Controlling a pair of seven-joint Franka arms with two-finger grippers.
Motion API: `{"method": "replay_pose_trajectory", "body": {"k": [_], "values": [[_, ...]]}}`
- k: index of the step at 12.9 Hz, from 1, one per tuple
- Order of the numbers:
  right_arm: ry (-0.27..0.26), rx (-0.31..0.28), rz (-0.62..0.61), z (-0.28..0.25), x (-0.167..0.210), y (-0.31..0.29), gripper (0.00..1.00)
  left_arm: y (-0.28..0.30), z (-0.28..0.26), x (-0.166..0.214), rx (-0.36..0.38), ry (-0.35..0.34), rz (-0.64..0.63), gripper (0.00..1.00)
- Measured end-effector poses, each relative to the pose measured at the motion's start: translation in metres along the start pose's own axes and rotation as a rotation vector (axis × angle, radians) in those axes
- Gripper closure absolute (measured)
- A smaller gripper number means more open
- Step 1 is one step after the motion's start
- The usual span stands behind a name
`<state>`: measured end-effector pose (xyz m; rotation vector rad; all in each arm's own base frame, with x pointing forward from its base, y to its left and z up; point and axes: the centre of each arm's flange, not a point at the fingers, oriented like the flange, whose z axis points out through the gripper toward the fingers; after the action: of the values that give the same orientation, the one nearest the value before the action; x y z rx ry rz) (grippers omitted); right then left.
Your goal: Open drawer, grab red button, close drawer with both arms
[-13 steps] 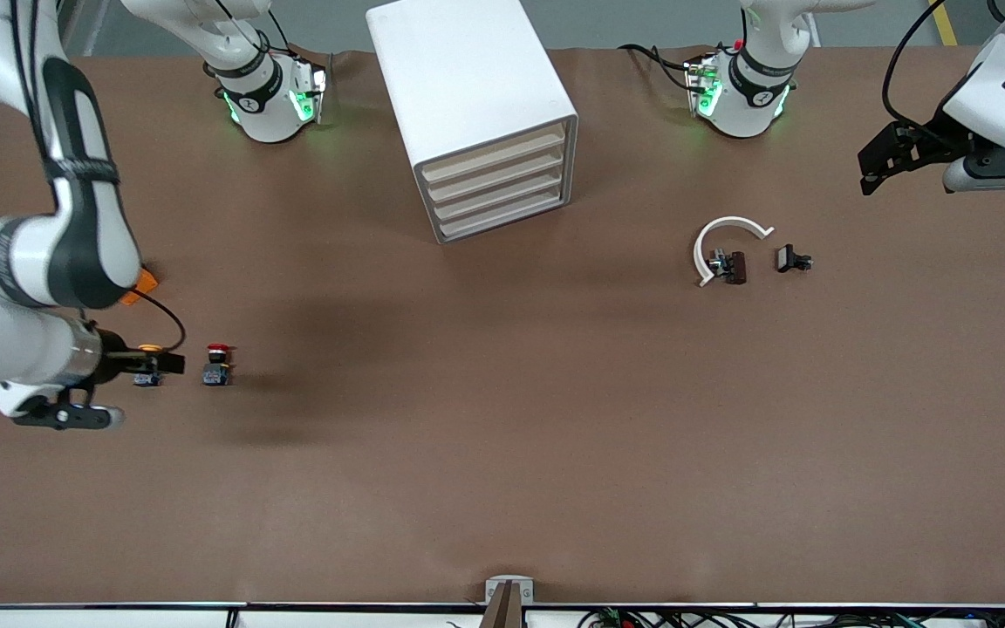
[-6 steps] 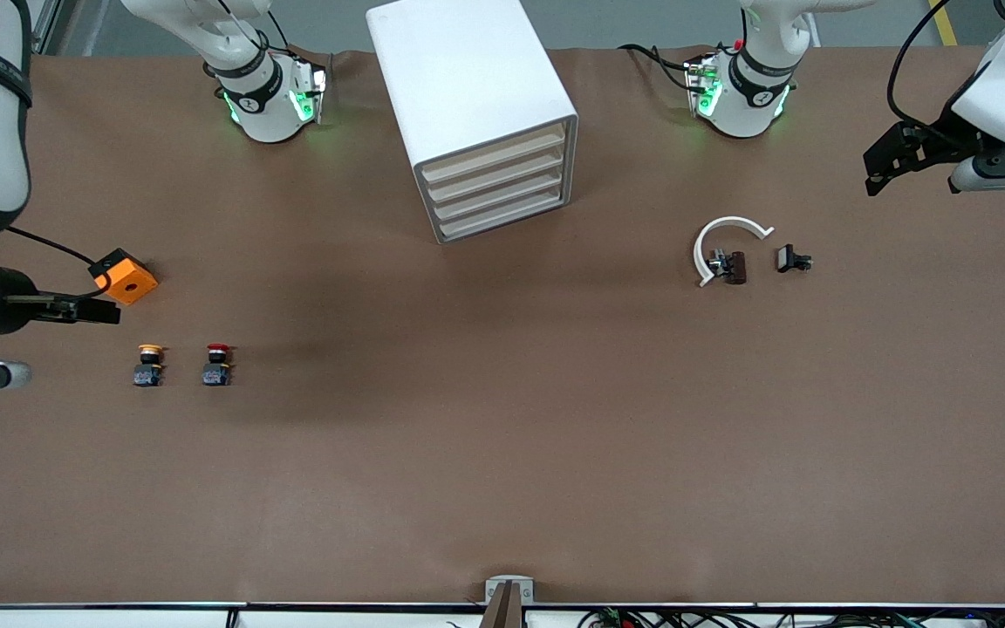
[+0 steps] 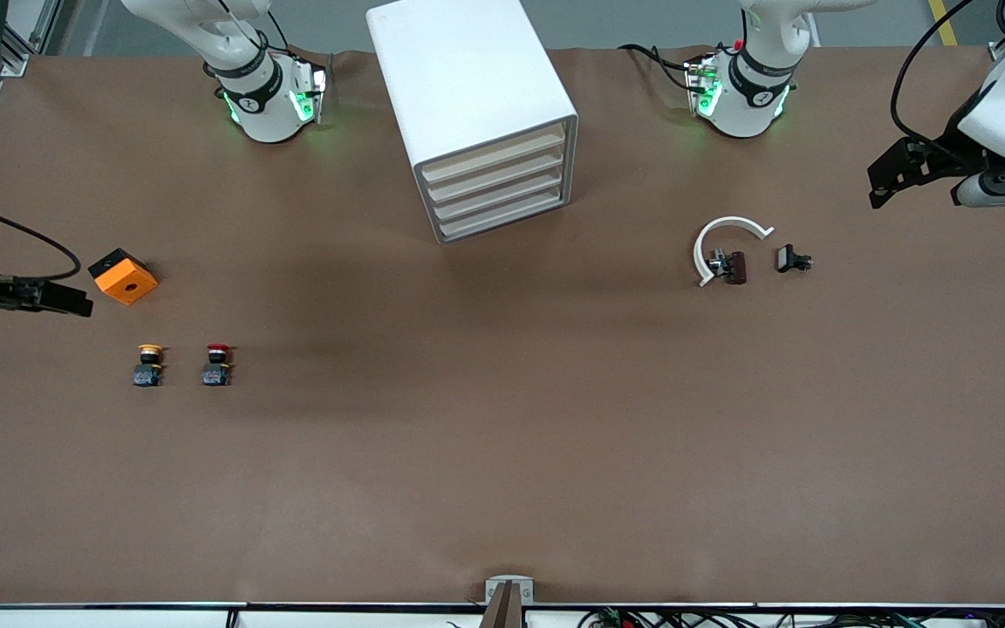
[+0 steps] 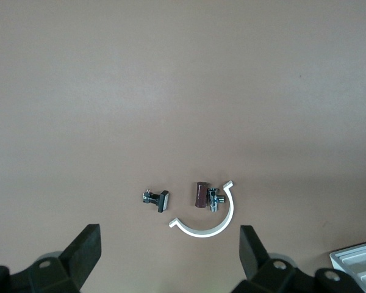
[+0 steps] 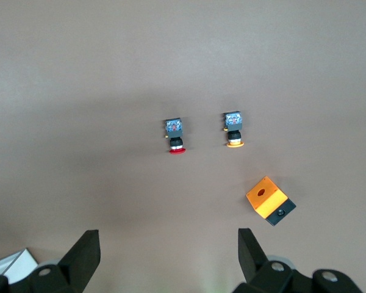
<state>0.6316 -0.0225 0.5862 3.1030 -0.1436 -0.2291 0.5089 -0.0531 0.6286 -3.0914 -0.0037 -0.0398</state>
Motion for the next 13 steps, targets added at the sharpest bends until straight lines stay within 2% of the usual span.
{"method": "replay_pose_trajectory", "body": {"k": [5, 13], "values": [[0.042, 0.01, -0.005, -0.035, -0.039, 0.002, 0.0, 0.0, 0.002, 0.001, 0.0, -0.001, 0.0, 0.0], [0.123, 0.027, -0.02, -0.055, -0.105, 0.002, 0.0, 0.003, 0.0, 0.0, 0.0, 0.0, 0.006, 0.0]]}}
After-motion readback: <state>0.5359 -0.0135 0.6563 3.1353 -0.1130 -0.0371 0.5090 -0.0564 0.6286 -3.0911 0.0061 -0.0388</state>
